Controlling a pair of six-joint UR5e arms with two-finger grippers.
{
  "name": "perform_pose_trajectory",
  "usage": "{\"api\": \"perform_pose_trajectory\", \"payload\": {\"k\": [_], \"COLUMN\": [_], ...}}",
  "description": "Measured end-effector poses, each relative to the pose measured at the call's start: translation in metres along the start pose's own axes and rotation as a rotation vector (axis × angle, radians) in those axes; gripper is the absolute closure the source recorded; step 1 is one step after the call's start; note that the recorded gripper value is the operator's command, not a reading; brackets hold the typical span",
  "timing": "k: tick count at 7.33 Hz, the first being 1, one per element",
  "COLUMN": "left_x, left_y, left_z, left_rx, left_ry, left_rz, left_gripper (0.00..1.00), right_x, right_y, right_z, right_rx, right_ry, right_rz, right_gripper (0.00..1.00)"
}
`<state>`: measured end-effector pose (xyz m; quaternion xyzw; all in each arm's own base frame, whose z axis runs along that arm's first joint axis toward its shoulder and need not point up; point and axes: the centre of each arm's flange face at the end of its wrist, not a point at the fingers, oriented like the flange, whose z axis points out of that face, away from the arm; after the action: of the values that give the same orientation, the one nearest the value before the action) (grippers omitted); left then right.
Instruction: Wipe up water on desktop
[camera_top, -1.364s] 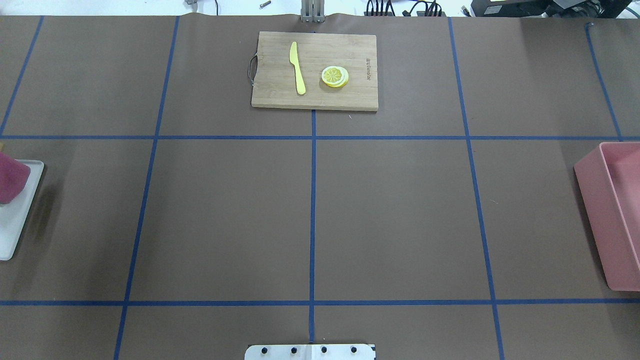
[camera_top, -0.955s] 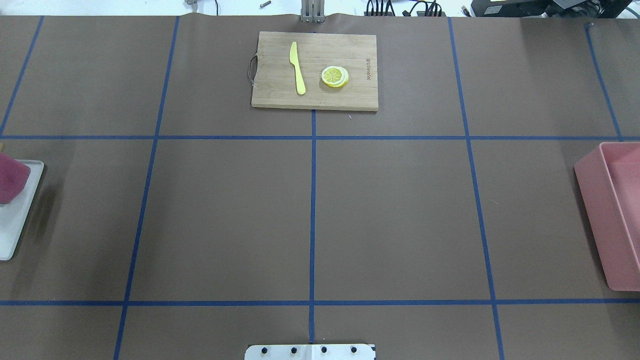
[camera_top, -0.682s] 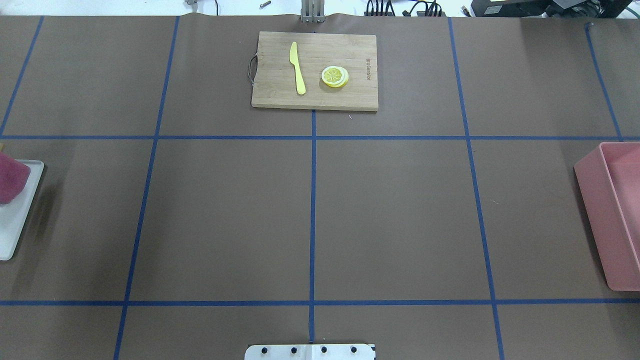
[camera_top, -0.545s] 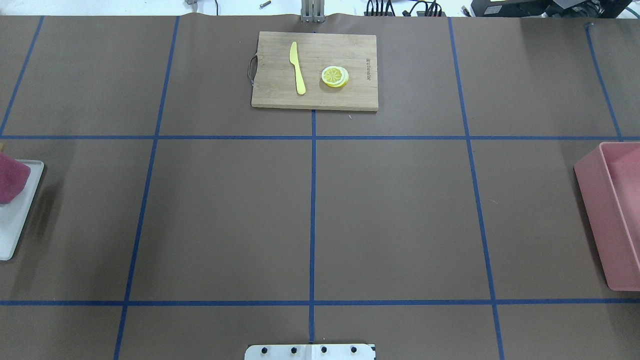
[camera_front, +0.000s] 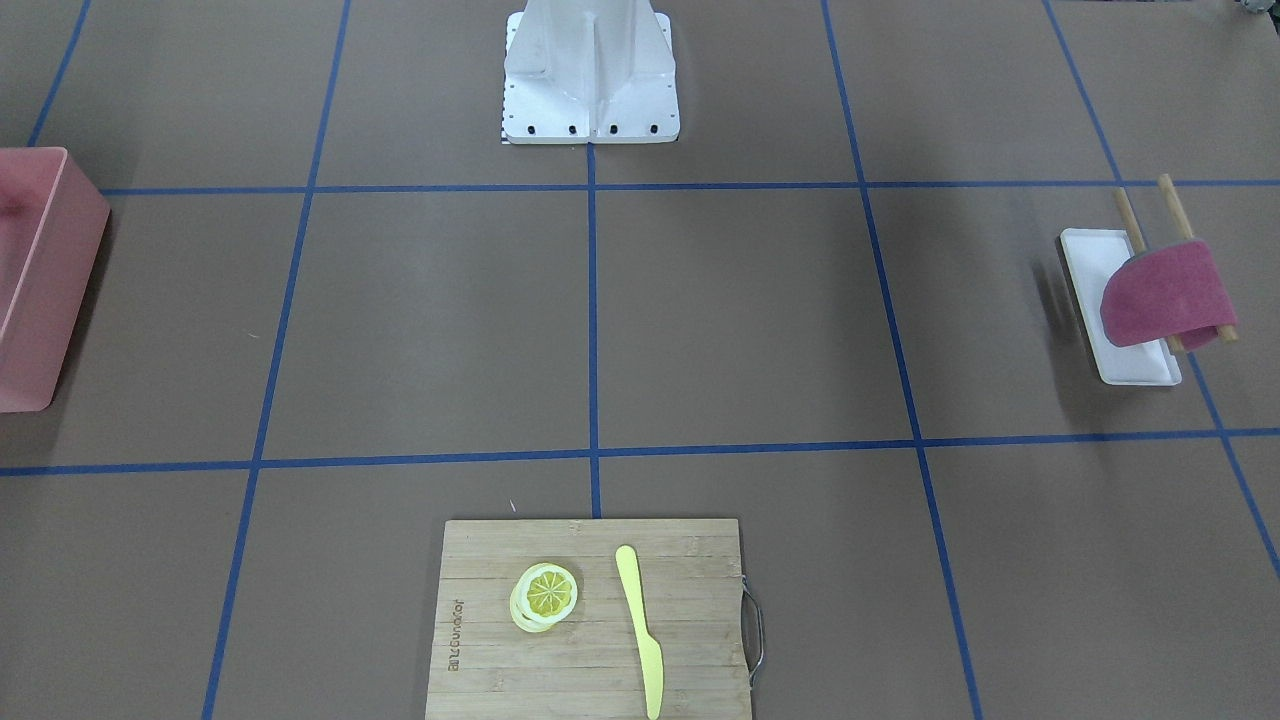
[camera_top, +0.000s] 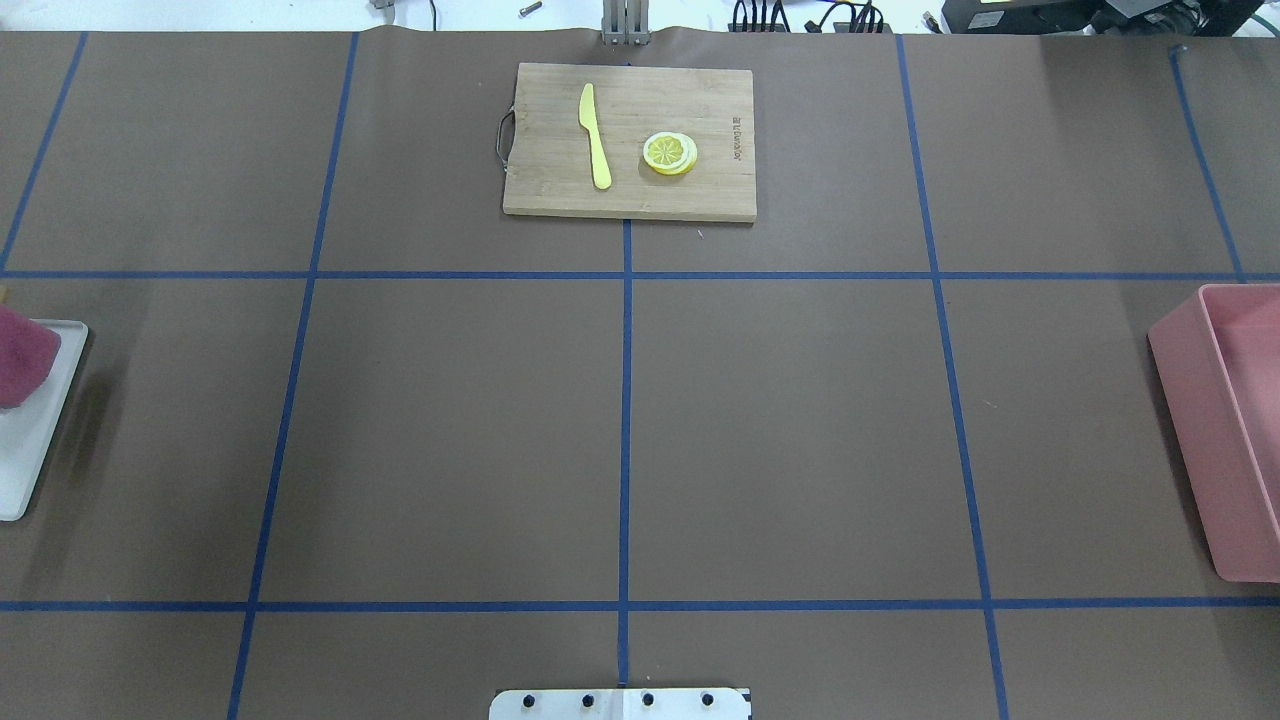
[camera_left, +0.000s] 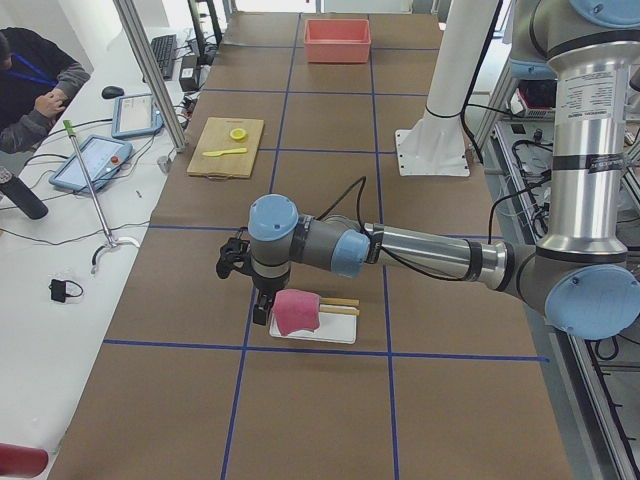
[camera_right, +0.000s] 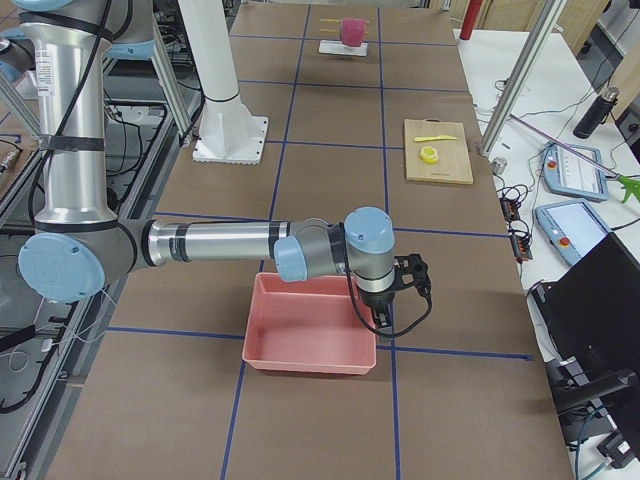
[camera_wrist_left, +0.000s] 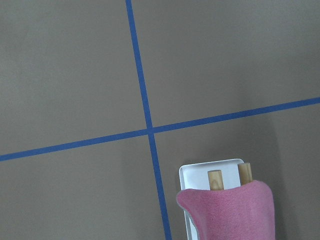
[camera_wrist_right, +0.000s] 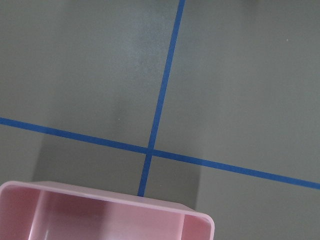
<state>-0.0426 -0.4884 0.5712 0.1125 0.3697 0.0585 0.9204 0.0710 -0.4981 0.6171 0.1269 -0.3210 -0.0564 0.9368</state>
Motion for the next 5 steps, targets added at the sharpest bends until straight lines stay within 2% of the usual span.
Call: {"api": "perform_pose_trajectory", "payload": {"k": [3, 5], "left_x": [0.000, 0.001], "left_y": [-0.009, -0.014], "left_z": [-0.002, -0.002], "left_rx": [0.125, 0.174], "left_ry": [-0.001, 0.007], "left_rz": [0.089, 0.099], "left_gripper": [0.02, 0.02], "right_x": [0.004, 0.001], "right_y": [0.000, -0.003], "right_z": [0.003, -0.003], "right_rx": [0.013, 0.026], "right_ry": [-0.002, -0.001], "right_rz": [-0.012, -0.024], "right_gripper": [0.00, 0.00]}}
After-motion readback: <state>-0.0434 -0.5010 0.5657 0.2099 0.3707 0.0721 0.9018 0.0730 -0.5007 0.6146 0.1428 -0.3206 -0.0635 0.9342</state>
